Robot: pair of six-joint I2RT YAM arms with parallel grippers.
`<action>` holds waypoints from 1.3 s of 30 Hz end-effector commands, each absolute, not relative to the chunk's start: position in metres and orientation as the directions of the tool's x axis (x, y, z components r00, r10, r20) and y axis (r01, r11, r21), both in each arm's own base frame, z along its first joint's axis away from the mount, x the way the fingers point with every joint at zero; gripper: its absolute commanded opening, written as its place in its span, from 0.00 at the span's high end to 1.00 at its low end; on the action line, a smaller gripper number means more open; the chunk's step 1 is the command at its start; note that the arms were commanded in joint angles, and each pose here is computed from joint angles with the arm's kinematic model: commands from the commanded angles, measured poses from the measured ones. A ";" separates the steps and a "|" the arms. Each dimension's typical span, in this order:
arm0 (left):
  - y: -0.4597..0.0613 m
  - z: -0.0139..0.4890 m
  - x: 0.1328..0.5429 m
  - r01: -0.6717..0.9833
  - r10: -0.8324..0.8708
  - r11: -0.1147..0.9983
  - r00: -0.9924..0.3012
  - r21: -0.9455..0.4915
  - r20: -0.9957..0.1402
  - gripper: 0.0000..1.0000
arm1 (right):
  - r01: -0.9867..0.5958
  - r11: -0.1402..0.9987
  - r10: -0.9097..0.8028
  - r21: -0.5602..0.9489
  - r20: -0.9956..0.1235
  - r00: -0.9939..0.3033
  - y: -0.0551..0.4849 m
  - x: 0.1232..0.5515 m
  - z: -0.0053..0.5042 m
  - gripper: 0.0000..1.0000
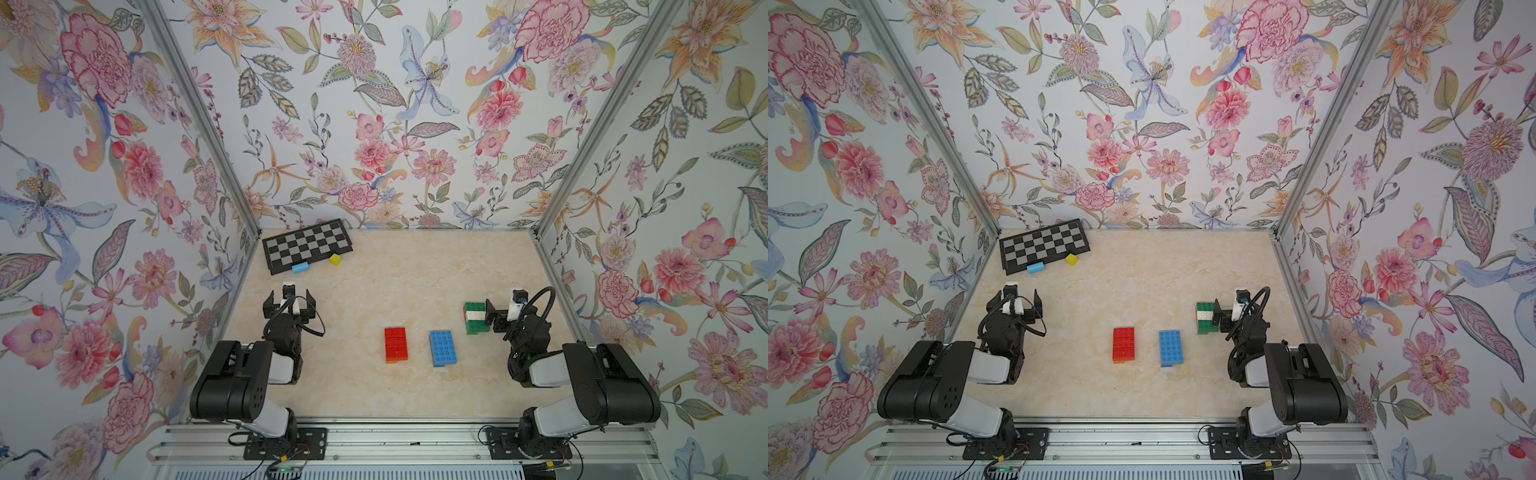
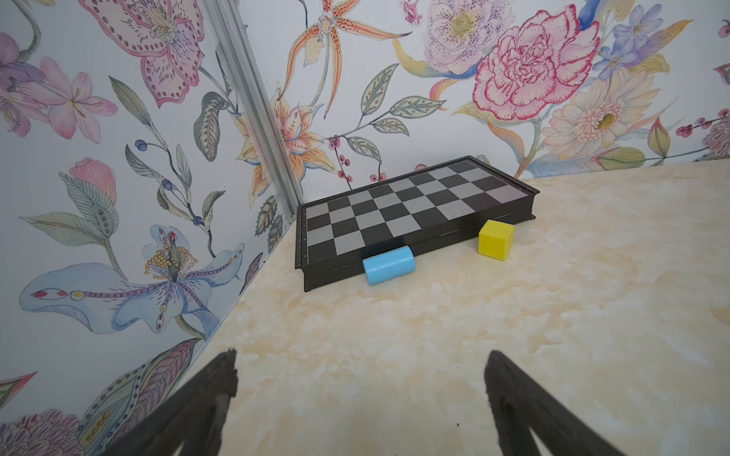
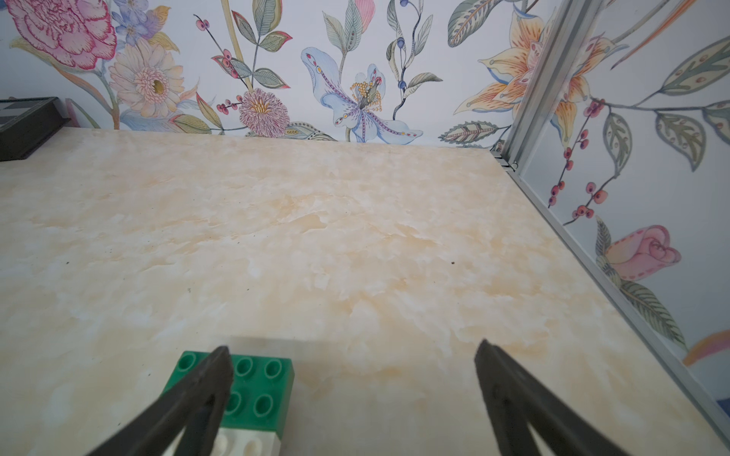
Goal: Assemble a rectangle with lego
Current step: Reset both arms
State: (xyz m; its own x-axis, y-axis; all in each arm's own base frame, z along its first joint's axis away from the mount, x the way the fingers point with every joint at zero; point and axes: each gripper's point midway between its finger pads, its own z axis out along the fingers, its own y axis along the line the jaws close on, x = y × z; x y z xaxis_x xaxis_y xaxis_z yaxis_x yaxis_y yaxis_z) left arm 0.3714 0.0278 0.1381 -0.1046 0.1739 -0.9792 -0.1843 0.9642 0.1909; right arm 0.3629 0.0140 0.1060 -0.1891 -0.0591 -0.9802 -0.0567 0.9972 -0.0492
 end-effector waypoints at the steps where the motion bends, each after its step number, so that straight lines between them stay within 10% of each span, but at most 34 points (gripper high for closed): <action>1: 0.026 0.145 0.370 -0.170 0.191 0.965 -0.064 0.199 -0.980 0.01 | -0.075 0.995 -0.080 -0.070 -0.988 -0.133 0.018 0.365 0.117 0.00; 39: 0.029 0.144 0.371 -0.171 0.182 0.967 -0.068 0.191 -0.981 0.01 | 0.013 0.999 -0.046 -0.051 -0.970 -0.239 0.003 0.386 0.106 0.00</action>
